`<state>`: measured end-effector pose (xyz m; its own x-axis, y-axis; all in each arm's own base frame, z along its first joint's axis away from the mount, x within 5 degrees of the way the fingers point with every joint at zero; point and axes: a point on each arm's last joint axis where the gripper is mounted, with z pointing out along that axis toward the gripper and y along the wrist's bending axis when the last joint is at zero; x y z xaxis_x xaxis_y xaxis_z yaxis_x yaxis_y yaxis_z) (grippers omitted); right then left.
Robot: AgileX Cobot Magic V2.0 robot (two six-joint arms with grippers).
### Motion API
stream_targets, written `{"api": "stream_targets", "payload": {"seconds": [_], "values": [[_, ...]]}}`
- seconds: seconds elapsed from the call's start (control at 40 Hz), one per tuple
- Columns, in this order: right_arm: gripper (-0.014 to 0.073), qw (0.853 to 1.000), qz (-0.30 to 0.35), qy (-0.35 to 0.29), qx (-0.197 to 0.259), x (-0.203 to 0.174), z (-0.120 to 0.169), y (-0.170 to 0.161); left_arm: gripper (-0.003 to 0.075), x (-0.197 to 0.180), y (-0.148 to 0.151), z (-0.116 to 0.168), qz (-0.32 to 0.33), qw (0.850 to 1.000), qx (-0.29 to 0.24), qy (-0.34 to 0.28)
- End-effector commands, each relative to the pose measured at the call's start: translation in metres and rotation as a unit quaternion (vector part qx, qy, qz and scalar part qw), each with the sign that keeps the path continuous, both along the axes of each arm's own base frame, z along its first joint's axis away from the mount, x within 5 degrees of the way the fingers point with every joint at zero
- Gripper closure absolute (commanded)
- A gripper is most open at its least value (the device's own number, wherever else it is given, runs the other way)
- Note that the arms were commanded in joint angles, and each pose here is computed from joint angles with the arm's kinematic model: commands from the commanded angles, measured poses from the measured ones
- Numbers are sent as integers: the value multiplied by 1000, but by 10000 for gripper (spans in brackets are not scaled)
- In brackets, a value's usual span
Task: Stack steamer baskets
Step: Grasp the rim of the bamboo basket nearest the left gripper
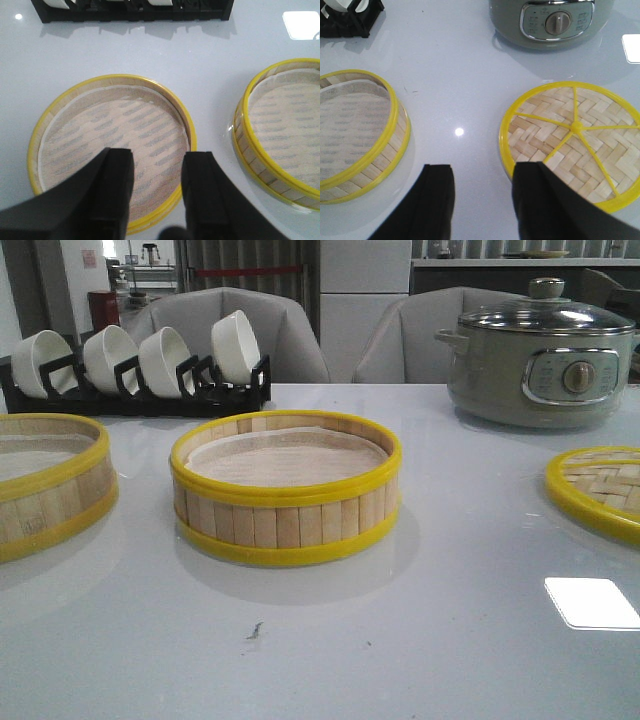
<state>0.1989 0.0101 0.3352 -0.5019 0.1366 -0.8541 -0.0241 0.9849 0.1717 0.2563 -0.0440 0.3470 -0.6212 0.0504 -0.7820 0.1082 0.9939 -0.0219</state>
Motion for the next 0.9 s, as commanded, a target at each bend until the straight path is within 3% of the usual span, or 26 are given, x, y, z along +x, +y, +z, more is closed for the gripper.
{"api": "stream_targets", "payload": {"seconds": [0.0,0.23,0.45,0.88], "values": [[198,998,-8,-63,-2,4,21,-2,394,19,-12,7,-15,998,-20,-55],[198,999,-7,-42,-3,11,13,-1,394,70,-42,-34,-42,999,-8,4],[198,1000,-5,-21,-3,16,7,-1,394,107,-53,-67,-44,998,3,38],[198,1000,-5,-19,-3,17,6,-1,394,132,-59,-131,-43,992,22,120]]}}
